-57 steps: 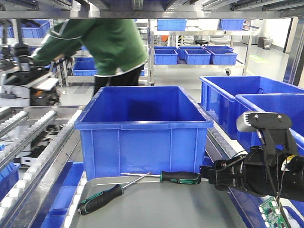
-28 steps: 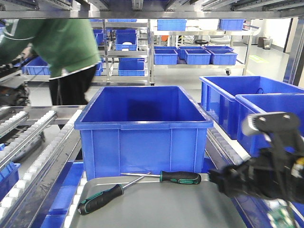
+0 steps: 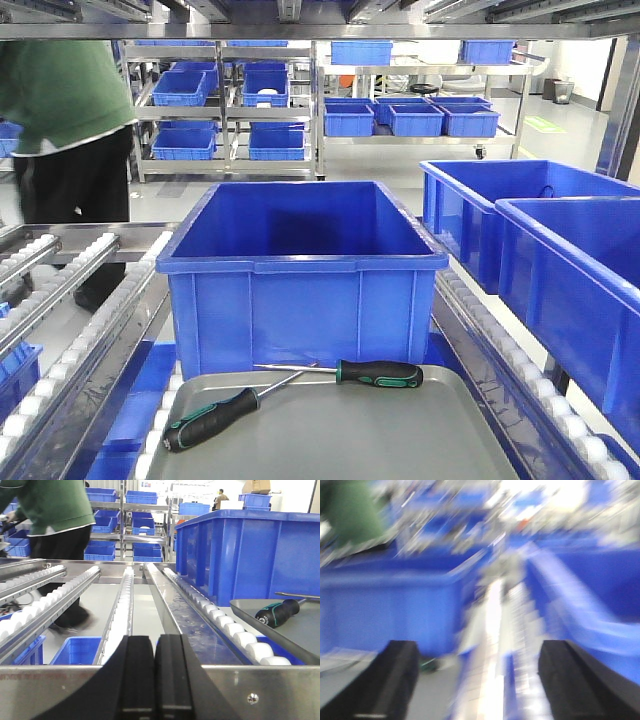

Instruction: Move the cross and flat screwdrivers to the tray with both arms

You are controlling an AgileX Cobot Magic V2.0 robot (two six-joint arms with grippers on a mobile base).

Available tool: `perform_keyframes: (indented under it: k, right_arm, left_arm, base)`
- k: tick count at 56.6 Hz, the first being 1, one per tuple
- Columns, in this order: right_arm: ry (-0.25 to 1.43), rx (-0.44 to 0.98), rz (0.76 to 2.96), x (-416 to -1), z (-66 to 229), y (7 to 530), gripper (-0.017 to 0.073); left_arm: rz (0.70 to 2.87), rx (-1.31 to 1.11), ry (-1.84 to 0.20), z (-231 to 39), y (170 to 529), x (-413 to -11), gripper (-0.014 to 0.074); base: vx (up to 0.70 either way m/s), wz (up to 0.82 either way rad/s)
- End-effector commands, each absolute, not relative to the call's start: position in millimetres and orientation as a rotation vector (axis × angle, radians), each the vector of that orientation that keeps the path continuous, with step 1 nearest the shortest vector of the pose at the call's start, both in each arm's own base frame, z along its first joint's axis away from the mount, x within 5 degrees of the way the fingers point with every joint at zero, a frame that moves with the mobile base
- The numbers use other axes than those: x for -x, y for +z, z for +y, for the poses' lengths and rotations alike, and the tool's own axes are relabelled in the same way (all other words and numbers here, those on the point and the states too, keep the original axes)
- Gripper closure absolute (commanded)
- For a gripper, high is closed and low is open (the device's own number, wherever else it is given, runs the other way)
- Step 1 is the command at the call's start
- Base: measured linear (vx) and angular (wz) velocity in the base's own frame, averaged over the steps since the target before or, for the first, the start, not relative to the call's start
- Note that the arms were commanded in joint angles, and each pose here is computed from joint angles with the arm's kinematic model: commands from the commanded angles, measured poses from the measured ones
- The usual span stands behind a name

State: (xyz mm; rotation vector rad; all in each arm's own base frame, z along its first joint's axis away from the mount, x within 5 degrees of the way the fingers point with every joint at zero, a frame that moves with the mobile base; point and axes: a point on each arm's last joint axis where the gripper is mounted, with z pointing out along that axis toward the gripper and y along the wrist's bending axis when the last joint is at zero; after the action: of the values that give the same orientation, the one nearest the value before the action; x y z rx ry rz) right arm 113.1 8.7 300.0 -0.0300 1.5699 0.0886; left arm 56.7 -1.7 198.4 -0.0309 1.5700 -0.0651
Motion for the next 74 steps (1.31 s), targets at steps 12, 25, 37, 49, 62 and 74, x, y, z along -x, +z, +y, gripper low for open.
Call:
perform_keyframes:
  k: [12, 25, 37, 49, 62, 74]
  right_arm:
    - [-0.056, 0.044, 1.458, -70, 0, 251, 0.0396]
    - [-0.060, 0.053, 1.537, -56, 0, 196, 0.0573]
    - [-0.046, 0.046, 1.611, -57, 0, 189, 0.0572]
    - [-0.047, 0.047, 1.613, -57, 0, 189, 0.0571]
    - [-0.047, 0.047, 1.613, -57, 0, 189, 0.0571]
    - [-0.049, 0.049, 1.613, -57, 0, 189, 0.0571]
  left_arm:
    - [1.503, 0.050, -0.065, 0, 196, -56, 0.0601]
    - [1.504, 0.050, -0.065, 0, 196, -57, 0.0601]
    - [1.504, 0.050, -0.065, 0, 196, -57, 0.0601]
    - [1.504, 0.050, -0.065, 0, 196, -57, 0.0601]
    - [1.504, 0.050, -0.065, 0, 196, -57, 0.0601]
    - [1.504, 0.050, -0.065, 0, 196, -57, 0.0601]
  base:
    - [0.00, 0.00]
    - [0.00, 0.00]
    - [0.00, 0.00]
    - [0.00, 0.00]
    - [0.00, 0.00]
    - [0.00, 0.00]
